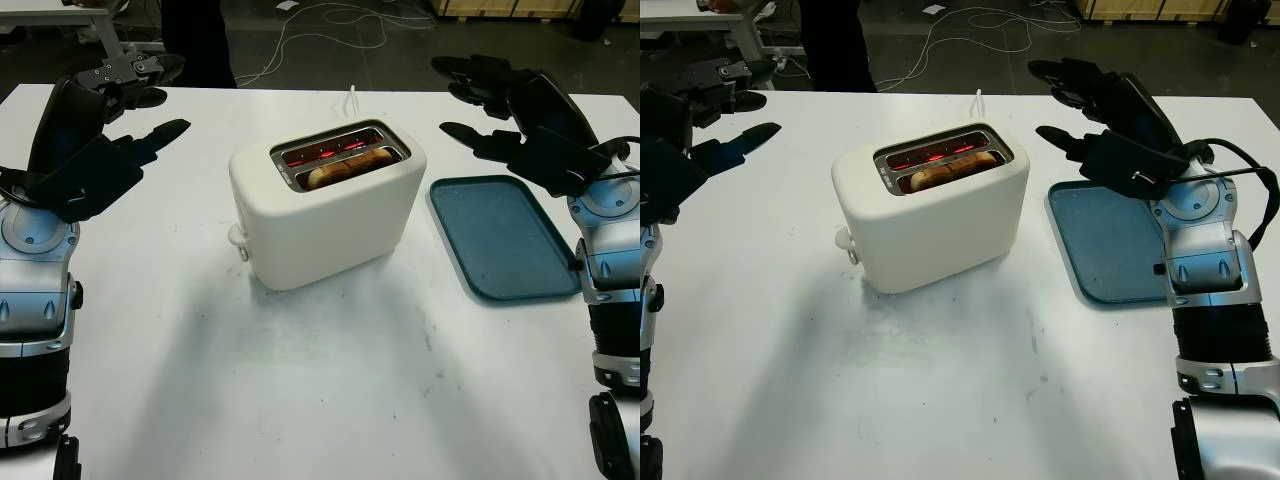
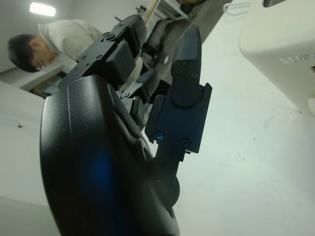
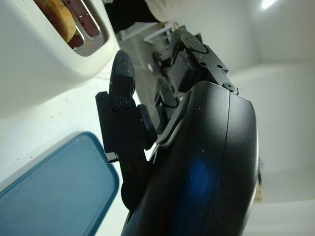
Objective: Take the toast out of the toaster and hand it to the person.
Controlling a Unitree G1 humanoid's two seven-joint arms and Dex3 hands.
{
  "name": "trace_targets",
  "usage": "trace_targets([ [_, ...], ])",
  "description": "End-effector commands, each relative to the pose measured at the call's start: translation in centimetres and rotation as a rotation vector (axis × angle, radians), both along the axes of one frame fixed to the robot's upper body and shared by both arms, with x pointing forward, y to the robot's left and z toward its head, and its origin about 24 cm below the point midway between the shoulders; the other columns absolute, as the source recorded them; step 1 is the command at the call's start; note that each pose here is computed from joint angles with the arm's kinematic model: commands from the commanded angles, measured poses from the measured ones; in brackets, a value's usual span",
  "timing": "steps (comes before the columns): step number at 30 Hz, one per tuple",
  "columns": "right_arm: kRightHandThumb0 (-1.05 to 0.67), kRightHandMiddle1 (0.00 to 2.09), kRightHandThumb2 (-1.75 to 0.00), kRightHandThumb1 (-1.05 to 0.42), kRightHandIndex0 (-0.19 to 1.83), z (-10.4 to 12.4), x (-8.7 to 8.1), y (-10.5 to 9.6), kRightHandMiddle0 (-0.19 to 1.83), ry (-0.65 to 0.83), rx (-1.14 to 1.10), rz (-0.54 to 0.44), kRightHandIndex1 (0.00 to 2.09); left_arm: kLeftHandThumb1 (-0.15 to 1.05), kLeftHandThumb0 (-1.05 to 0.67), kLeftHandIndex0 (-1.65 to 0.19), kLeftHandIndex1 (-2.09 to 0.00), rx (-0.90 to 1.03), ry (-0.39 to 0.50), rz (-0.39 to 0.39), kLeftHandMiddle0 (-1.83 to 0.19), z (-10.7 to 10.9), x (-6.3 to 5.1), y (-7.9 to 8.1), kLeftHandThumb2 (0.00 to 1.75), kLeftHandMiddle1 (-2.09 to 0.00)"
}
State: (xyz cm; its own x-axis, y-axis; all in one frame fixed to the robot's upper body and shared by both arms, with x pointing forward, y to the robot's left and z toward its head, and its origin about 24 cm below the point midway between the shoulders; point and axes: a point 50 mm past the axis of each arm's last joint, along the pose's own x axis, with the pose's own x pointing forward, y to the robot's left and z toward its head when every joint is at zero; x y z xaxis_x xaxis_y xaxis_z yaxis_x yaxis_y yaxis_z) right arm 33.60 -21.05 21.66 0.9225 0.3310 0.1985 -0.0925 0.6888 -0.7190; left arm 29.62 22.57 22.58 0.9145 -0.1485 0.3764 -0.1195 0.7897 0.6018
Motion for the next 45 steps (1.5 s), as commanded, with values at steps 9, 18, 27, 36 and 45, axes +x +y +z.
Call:
trace_targets([
  [9,-0.22,0.0,-0.35,-0.92,0.42,0.17,-0.05,0.19,0.39,-0.008,0.028,0.014,0.01,0.92,-0.41,-0.59,-0.07,0.017,0.008,0.008,-0.29,-0.18,-0.17,0.17,0.15,-0.76],
  [18,-0.23,0.01,-0.35,-0.92,0.43,0.2,-0.07,0.22,0.4,-0.011,0.02,0.015,0.01,0.92,-0.41,-0.58,-0.06,0.007,0.005,0.009,-0.27,-0.22,-0.19,0.18,0.15,-0.77],
  [27,-0.22,0.01,-0.35,-0.92,0.43,0.1,-0.03,0.2,0.4,-0.012,0.022,0.016,0.01,0.92,-0.41,-0.59,-0.07,0.012,0.001,0.012,-0.28,-0.24,-0.15,0.21,0.15,-0.78],
  [36,-0.21,0.0,-0.35,-0.92,0.42,0.07,-0.02,0.19,0.4,-0.007,0.031,0.018,0.01,0.92,-0.4,-0.58,-0.07,0.003,0.006,0.01,-0.26,-0.22,-0.16,0.15,0.14,-0.79],
  [45,-0.21,0.0,-0.35,-0.92,0.41,0.16,-0.05,0.2,0.39,-0.005,0.024,0.015,0.0,0.92,-0.43,-0.58,-0.07,0.017,0.002,0.01,-0.26,-0.25,-0.13,0.16,0.14,-0.8],
])
